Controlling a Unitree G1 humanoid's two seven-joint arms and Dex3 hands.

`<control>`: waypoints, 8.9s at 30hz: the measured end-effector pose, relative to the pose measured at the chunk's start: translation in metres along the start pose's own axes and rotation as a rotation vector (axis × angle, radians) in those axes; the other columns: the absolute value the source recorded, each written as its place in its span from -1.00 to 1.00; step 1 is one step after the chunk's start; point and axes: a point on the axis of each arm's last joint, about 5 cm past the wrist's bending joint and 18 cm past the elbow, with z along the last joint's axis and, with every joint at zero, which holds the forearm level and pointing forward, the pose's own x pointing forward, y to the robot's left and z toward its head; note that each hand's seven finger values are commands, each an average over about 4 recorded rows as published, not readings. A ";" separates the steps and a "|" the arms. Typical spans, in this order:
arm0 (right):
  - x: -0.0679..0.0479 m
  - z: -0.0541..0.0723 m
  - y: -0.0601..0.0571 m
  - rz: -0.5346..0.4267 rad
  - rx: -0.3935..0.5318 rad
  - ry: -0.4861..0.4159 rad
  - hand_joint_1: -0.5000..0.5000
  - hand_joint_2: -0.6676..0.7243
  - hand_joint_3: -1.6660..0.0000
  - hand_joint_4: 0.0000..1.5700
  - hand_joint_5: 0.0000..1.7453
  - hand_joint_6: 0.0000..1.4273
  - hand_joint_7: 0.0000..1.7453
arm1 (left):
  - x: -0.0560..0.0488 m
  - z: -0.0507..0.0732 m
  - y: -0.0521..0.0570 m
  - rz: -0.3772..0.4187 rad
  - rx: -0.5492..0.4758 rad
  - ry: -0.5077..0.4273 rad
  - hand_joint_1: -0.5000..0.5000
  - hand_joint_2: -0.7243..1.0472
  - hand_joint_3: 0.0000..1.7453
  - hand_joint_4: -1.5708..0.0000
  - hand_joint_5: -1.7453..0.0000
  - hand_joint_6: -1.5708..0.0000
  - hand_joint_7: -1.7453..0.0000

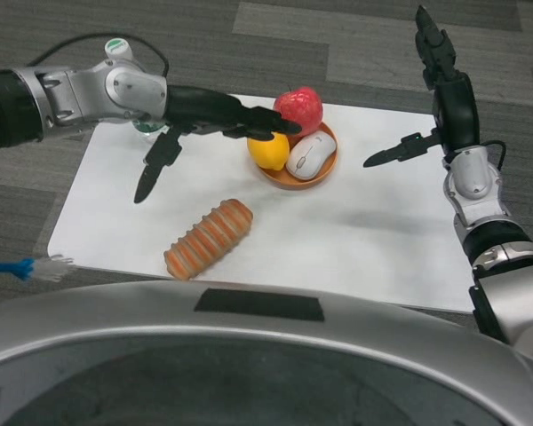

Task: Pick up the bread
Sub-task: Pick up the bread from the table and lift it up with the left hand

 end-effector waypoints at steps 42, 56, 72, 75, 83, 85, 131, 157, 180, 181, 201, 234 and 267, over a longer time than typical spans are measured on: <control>-0.003 -0.002 0.000 -0.010 0.009 0.016 -0.58 -0.09 1.00 -1.00 -1.00 -1.00 -1.00 | -0.008 0.001 0.004 -0.228 -0.266 0.104 1.00 -0.40 -0.90 -0.90 1.00 1.00 0.84; -0.006 -0.003 0.001 0.002 0.010 0.023 -0.67 -0.09 1.00 -1.00 -1.00 -1.00 -1.00 | 0.003 -0.026 -0.022 -0.230 -0.393 0.079 1.00 -0.50 -0.90 -0.57 1.00 1.00 0.76; -0.006 -0.003 0.002 0.005 0.012 0.023 -0.67 -0.09 1.00 -1.00 -1.00 -1.00 -1.00 | 0.005 -0.045 -0.039 -0.210 -0.512 0.076 1.00 -0.50 -0.90 -0.50 1.00 1.00 0.60; -0.006 -0.003 0.003 0.007 0.015 0.023 -0.67 -0.09 1.00 -1.00 -1.00 -1.00 -1.00 | 0.005 -0.050 -0.041 -0.199 -0.534 0.079 1.00 -0.50 -0.90 -0.52 1.00 1.00 0.60; -0.006 -0.003 0.005 0.013 0.019 0.024 -0.67 -0.09 1.00 -1.00 -1.00 -1.00 -1.00 | 0.012 -0.061 -0.052 -0.197 -0.592 0.085 1.00 -0.50 -0.90 -0.44 1.00 1.00 0.60; -0.006 -0.003 0.006 0.015 0.019 0.025 -0.67 -0.09 1.00 -1.00 -1.00 -1.00 -1.00 | 0.014 -0.063 -0.054 -0.190 -0.600 0.090 1.00 -0.50 -0.90 -0.37 1.00 1.00 0.60; -0.008 -0.005 0.005 0.009 0.023 0.044 -0.75 -0.09 1.00 -1.00 -1.00 -1.00 -1.00 | -0.013 -0.095 -0.025 0.093 -0.527 0.219 1.00 -0.42 -0.90 0.23 1.00 1.00 0.68; -0.006 -0.003 0.005 0.001 0.034 0.029 -0.75 -0.02 1.00 -1.00 -1.00 -1.00 -1.00 | -0.009 -0.078 -0.013 0.078 -0.311 0.239 1.00 -0.20 -0.93 0.24 1.00 1.00 0.68; -0.007 -0.003 0.006 0.000 0.040 0.022 -0.75 0.00 1.00 -1.00 -1.00 -1.00 -1.00 | -0.020 -0.056 -0.008 0.078 -0.384 0.061 1.00 0.23 -0.95 -0.01 1.00 1.00 0.68; -0.007 -0.003 0.006 0.000 0.041 0.022 -0.75 0.00 1.00 -1.00 -1.00 -1.00 -1.00 | -0.020 -0.056 -0.009 0.081 -0.392 0.051 1.00 0.25 -0.93 -0.02 1.00 1.00 0.68; -0.009 -0.004 0.006 -0.013 0.048 0.033 -0.75 0.00 1.00 -1.00 -1.00 -1.00 -1.00 | -0.064 -0.083 -0.034 0.378 -0.644 -0.124 0.67 -0.27 -0.90 1.00 1.00 1.00 0.72; -0.012 -0.007 0.005 -0.028 0.043 0.064 -0.83 0.09 1.00 -1.00 -1.00 -1.00 -1.00 | -0.034 -0.056 -0.040 0.337 -0.174 0.463 -0.16 -0.90 -0.90 1.00 1.00 1.00 0.76; -0.012 -0.008 0.008 -0.030 0.053 0.069 -0.83 0.09 1.00 -1.00 -1.00 -1.00 -1.00 | 0.012 -0.070 -0.054 0.450 -0.032 0.606 0.02 -0.20 -0.95 1.00 1.00 1.00 0.76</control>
